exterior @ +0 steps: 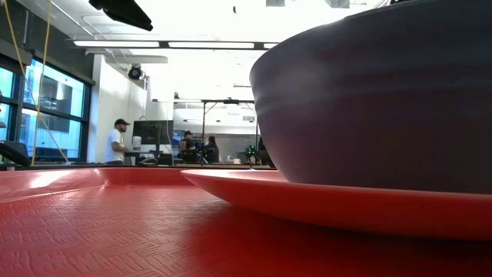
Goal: Set up tray
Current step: Put the blue napkin on the red tray beside the pink plate
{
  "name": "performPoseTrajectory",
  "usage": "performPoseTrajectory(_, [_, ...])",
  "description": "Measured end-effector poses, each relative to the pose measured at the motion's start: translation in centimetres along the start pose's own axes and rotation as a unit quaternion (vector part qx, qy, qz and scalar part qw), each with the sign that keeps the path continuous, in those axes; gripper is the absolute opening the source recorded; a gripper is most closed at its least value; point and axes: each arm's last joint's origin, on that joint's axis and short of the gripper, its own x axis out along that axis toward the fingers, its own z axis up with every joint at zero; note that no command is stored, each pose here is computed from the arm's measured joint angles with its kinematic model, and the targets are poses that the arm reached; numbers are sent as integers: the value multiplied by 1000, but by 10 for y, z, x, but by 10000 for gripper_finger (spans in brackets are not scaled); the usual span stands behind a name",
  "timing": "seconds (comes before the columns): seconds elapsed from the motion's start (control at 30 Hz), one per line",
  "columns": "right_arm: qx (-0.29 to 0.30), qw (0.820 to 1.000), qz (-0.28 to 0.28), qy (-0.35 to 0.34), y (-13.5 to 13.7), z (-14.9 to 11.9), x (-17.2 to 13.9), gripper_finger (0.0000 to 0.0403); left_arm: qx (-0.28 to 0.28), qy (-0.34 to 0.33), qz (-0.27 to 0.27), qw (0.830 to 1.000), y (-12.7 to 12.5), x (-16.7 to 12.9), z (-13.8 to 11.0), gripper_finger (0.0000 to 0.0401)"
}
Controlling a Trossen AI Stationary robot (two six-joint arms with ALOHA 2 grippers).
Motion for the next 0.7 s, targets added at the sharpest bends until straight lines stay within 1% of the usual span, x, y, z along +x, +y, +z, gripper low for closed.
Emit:
performPoseTrajectory(0.13, [-5,1000,3,-4,1,1,1,227,1,0,-1,1000,0,0,0,269])
performPoseTrajectory(0.27, [-4,1000,22,-8,4,3,1,227,1,0,0,1000,0,0,0,268])
performPoseTrajectory(0.47, [-10,1000,23,-1,8,-1,5,227,2,0,0,1000,0,0,0,268])
performPoseTrajectory(0.7, [8,1000,13,15,7,-5,5,227,2,0,0,1000,0,0,0,268])
